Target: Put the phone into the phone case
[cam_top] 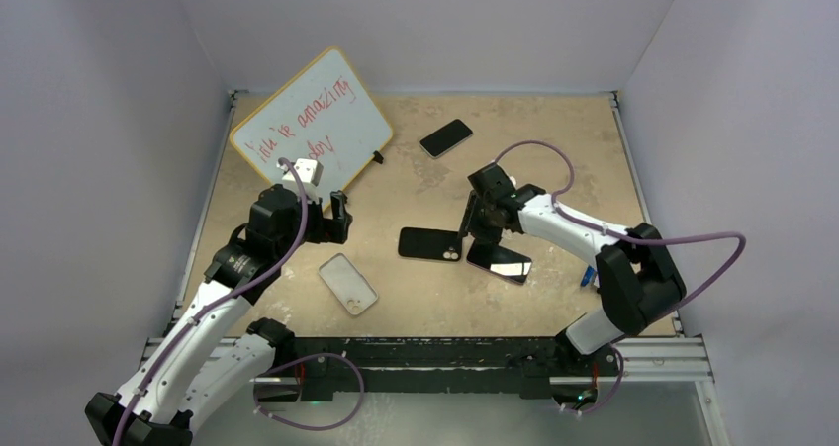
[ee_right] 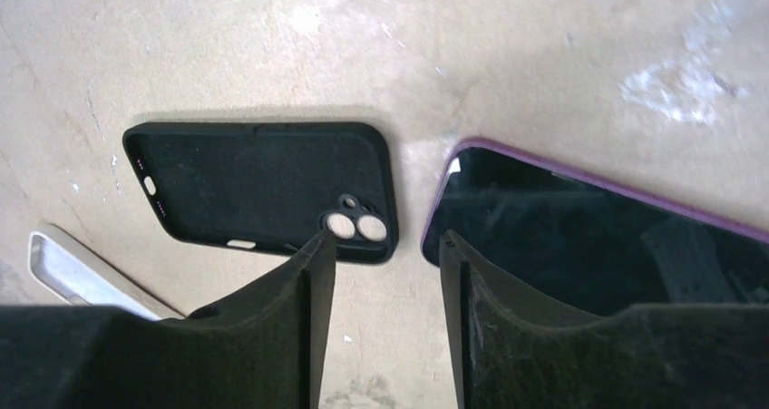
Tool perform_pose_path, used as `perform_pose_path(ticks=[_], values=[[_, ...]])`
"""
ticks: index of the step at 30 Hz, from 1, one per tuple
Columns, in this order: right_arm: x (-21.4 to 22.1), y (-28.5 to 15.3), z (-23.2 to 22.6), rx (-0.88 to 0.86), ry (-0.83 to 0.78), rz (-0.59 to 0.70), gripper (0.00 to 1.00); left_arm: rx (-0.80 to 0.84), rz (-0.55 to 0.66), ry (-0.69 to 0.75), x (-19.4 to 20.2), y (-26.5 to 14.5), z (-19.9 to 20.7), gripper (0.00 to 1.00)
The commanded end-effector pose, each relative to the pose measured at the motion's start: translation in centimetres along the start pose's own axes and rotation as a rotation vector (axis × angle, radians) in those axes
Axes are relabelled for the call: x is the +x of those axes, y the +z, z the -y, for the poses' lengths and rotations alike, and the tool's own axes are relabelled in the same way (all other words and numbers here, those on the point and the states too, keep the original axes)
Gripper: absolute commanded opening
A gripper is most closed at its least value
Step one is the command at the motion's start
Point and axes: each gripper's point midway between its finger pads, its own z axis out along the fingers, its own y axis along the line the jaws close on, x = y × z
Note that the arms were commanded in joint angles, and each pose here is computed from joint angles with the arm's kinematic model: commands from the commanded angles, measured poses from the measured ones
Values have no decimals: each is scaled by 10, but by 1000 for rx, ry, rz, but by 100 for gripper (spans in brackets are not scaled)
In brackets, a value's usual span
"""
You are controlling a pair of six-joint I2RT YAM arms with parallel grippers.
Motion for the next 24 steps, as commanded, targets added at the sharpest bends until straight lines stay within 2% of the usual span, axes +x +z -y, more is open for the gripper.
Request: perform_pose_path(ticks=[1, 5, 9, 12, 16, 19, 24], values=[[4, -22, 16, 102, 141, 15, 50, 3, 56, -13, -21, -5, 3, 89], [-11, -30, 23, 113, 138, 107, 58, 8, 55, -8, -21, -5, 4, 89], [-11, -38, 38, 189, 139, 126, 72, 20, 58, -5, -22, -7, 6, 89], [-7, -46, 53, 281, 246, 129, 75, 32, 62, -3, -22, -8, 8, 89], [-11, -57, 58, 295, 332, 181, 89, 45, 65, 0, -23, -8, 10, 89], [-27, -59, 50, 234, 217, 240, 89, 55, 72, 0, -24, -10, 11, 89], [-41, -58, 20, 78, -142, 239, 86, 85, 75, 2, -24, -12, 16, 89]])
